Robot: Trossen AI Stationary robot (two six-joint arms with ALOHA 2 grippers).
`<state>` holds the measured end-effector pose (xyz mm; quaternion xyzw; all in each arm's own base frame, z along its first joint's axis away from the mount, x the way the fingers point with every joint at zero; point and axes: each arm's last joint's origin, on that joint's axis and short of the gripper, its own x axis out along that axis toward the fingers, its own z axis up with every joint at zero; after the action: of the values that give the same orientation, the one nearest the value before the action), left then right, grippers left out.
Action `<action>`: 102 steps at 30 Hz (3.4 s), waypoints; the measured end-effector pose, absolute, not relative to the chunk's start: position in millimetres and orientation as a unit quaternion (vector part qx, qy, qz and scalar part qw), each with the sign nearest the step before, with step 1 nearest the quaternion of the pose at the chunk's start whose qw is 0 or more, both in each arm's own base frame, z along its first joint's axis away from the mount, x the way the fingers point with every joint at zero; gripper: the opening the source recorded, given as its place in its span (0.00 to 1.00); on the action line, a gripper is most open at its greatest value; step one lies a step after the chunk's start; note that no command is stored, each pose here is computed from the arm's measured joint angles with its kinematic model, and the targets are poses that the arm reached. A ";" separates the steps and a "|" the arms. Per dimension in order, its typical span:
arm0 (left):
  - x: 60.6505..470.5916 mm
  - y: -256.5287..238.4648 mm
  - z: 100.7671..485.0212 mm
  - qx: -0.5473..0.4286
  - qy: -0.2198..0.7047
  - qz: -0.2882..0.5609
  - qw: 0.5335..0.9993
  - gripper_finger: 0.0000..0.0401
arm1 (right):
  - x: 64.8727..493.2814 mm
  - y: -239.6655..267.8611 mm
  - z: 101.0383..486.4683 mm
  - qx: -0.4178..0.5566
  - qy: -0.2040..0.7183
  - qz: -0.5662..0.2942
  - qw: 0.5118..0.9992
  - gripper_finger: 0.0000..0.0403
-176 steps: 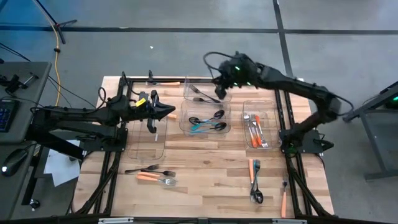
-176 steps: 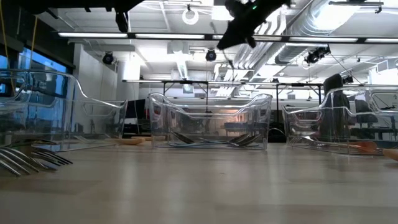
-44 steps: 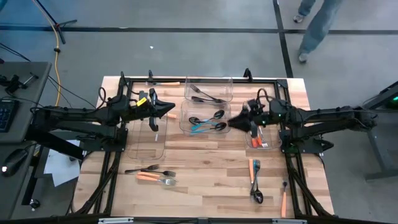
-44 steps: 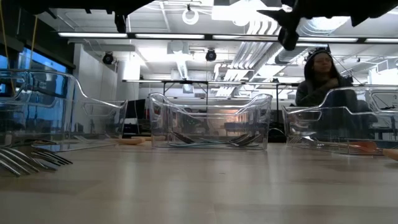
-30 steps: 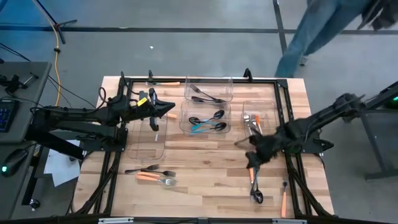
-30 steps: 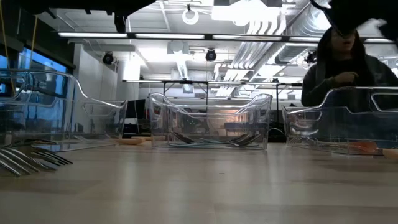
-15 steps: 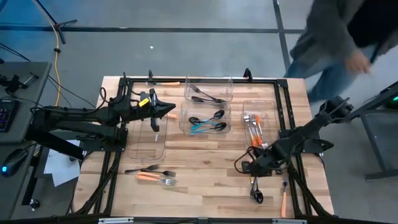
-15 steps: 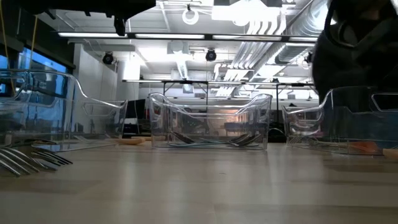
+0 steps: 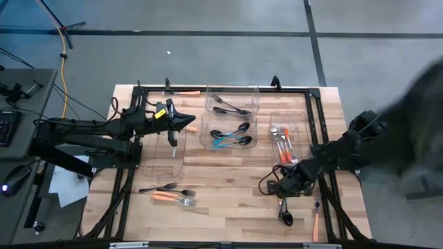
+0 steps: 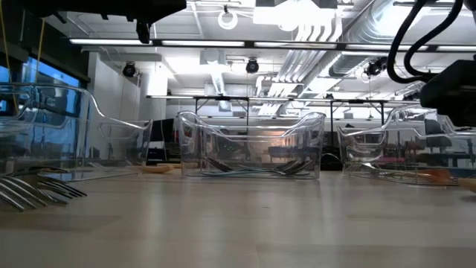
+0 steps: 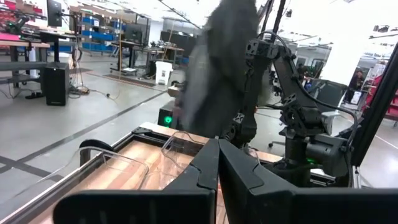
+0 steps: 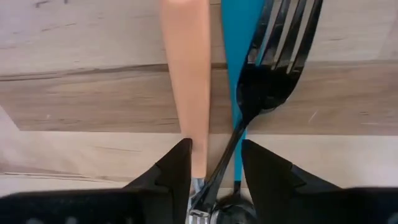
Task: Sort silverware by color (type)
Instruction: Put the black fork into the top transparent bin
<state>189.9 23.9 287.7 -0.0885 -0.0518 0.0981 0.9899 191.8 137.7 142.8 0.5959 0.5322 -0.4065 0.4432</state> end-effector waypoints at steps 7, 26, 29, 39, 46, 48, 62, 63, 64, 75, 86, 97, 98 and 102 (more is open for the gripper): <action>189.9 24.0 287.7 -0.089 -0.052 0.098 0.990 0.00 | 191.6 137.3 142.5 0.594 0.530 -0.410 0.446 0.15; 189.8 24.2 287.7 -0.089 -0.052 0.101 0.990 0.00 | 179.8 127.7 166.6 0.557 0.533 -0.419 0.480 0.15; 189.8 24.2 287.7 -0.089 -0.052 0.101 0.990 0.00 | 180.3 127.4 166.6 0.558 0.525 -0.421 0.486 0.20; 189.8 24.2 287.7 -0.089 -0.052 0.102 0.989 0.00 | 181.4 128.8 157.6 0.559 0.519 -0.459 0.455 0.30; 189.8 24.4 287.7 -0.085 -0.052 0.105 0.989 0.00 | 184.3 131.1 150.8 0.555 0.523 -0.464 0.451 0.30; 189.7 24.6 287.8 -0.081 -0.052 0.110 0.989 0.00 | 184.7 131.5 147.6 0.551 0.523 -0.473 0.446 0.30; 189.5 25.4 287.8 -0.070 -0.052 0.123 0.988 0.00 | 183.6 129.9 143.3 0.538 0.515 -0.497 0.445 0.19; 189.5 25.5 287.8 -0.070 -0.052 0.125 0.988 0.00 | 183.3 129.6 143.3 0.537 0.514 -0.499 0.446 0.17; 189.5 25.5 287.8 -0.069 -0.052 0.125 0.988 0.00 | 182.8 129.2 143.2 0.534 0.513 -0.502 0.446 0.14; 189.5 25.5 287.8 -0.063 -0.051 0.125 0.989 0.00 | 182.3 128.2 143.2 0.529 0.509 -0.505 0.454 0.01; 189.5 25.5 287.8 -0.064 -0.051 0.125 0.989 0.00 | 185.2 129.9 144.1 0.538 0.508 -0.487 0.463 0.00; 189.5 25.5 287.8 -0.064 -0.051 0.125 0.989 0.00 | 173.1 132.6 179.6 0.547 0.514 -0.369 0.549 0.00; 189.5 25.5 287.8 -0.064 -0.051 0.125 0.989 0.00 | 170.7 132.1 185.2 0.543 0.519 -0.347 0.562 0.00; 189.2 27.7 287.8 -0.060 -0.051 0.131 0.988 0.00 | 164.1 127.5 209.8 0.515 0.517 -0.229 0.644 0.00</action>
<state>189.2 27.7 287.8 -0.0600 -0.0512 0.1310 0.9882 164.1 127.5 209.8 0.5145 0.5175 -0.2295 0.6441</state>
